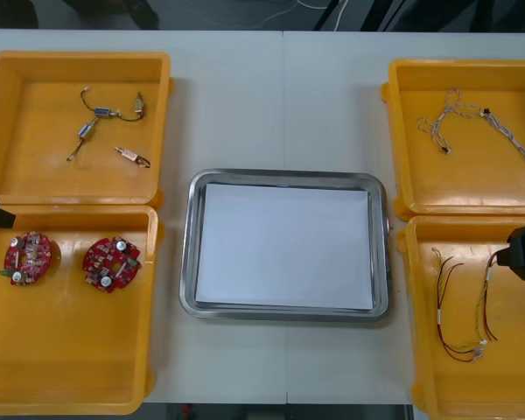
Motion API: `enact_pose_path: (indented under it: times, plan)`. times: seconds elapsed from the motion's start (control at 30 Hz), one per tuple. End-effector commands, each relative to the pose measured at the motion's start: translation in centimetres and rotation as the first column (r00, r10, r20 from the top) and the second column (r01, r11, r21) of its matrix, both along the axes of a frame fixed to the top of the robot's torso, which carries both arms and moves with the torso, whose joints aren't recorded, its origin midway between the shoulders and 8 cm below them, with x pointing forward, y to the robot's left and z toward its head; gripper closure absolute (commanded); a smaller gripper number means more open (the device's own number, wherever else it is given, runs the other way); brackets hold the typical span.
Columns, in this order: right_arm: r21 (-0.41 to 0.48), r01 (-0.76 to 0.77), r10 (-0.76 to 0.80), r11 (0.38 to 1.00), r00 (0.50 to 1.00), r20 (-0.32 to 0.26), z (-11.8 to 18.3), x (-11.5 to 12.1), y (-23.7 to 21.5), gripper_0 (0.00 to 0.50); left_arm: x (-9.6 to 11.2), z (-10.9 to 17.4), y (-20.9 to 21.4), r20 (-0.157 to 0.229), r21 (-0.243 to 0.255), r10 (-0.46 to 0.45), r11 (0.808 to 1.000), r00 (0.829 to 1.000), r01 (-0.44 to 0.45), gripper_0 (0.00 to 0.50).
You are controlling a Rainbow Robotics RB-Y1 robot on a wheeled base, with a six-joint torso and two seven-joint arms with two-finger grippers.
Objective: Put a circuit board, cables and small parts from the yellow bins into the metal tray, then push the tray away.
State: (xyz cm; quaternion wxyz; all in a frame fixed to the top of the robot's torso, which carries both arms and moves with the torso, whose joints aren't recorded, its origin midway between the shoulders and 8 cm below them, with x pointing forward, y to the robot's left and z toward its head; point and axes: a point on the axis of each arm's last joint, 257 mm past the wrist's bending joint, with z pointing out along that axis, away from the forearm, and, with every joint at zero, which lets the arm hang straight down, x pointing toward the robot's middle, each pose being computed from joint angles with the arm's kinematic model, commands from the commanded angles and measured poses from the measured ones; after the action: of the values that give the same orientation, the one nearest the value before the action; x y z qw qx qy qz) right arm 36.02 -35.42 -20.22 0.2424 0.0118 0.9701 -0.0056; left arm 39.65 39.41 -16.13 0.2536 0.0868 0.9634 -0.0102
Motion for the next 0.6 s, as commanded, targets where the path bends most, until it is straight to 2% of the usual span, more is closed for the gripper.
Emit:
enact_pose_path:
  times: [0.03, 0.33, 0.43, 0.57, 0.6]
  plan:
    - [0.019, 0.008, -0.007, 1.000, 1.000, -0.023, -1.6, -0.9, 2.1, 0.000, -0.3, 0.6, 2.0, 0.031, 0.077, -0.074, 0.994, 0.997, 0.072, 0.000]
    - [0.098, 0.027, -0.020, 0.995, 0.998, -0.066, -3.8, -2.2, 4.4, 0.000, -1.0, -1.5, 2.1, 0.044, 0.062, -0.100, 0.993, 0.994, 0.097, 0.000]
    - [0.102, 0.031, -0.022, 0.994, 0.996, -0.091, -4.7, -3.0, 4.5, 0.000, -1.2, -2.0, 2.1, 0.050, 0.053, -0.104, 0.993, 0.993, 0.101, 0.000]
    - [0.092, 0.040, -0.026, 0.995, 0.990, -0.141, -6.5, -4.7, 4.5, 0.000, -1.7, -2.9, 2.5, 0.038, 0.034, -0.088, 0.996, 0.995, 0.087, 0.000]
    - [0.095, 0.045, -0.032, 0.994, 0.990, -0.134, -6.7, -4.6, 4.5, 0.000, -1.8, -3.1, 2.5, 0.035, 0.030, -0.085, 0.996, 0.996, 0.084, 0.000]
